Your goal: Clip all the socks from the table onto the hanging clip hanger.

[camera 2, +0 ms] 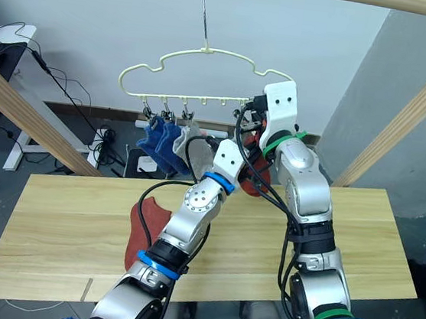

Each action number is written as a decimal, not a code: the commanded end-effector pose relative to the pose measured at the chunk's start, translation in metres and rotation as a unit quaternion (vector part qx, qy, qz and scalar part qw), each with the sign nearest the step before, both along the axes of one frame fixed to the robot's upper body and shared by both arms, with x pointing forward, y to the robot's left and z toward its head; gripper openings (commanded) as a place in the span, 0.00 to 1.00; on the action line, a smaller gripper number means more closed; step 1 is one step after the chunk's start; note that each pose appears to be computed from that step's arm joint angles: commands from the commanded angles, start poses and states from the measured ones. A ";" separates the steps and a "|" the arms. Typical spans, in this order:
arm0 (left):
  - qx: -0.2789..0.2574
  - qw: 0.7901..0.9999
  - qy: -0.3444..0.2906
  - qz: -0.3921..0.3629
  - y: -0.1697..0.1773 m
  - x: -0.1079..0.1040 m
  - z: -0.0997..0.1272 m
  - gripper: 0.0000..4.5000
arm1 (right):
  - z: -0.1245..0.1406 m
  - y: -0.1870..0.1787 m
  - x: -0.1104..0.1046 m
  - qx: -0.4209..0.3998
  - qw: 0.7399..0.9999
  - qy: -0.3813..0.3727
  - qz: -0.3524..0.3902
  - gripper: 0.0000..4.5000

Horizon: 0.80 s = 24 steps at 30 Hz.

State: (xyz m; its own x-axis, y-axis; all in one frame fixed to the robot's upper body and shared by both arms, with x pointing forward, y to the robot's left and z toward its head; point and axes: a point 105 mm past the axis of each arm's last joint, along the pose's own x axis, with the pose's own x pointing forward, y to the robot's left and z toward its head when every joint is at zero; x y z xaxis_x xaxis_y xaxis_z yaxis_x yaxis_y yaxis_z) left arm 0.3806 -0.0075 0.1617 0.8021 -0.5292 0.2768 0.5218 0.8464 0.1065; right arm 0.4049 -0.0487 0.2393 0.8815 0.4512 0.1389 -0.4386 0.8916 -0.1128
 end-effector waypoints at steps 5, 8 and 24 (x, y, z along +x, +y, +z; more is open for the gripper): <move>-0.022 0.999 -0.048 -0.009 -0.005 -0.007 0.028 0.00 | 0.005 -0.001 -0.005 0.006 1.000 -0.008 0.002 0.00; -0.023 0.999 -0.043 -0.004 -0.004 -0.006 0.027 0.00 | 0.008 -0.001 -0.006 0.020 1.000 -0.009 0.003 0.14; 0.000 0.999 -0.004 -0.032 0.004 -0.016 0.006 0.40 | 0.010 -0.011 -0.044 -0.009 1.000 -0.018 0.017 0.61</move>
State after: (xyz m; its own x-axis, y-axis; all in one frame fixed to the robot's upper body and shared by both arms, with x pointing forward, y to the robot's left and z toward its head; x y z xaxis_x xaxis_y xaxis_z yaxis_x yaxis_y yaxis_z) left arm 0.3721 0.0022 0.1555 0.7977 -0.5504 0.2463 0.5426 0.8334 0.1051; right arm 0.3738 -0.0620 0.2335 0.8824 0.4576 0.1091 -0.4460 0.8876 -0.1154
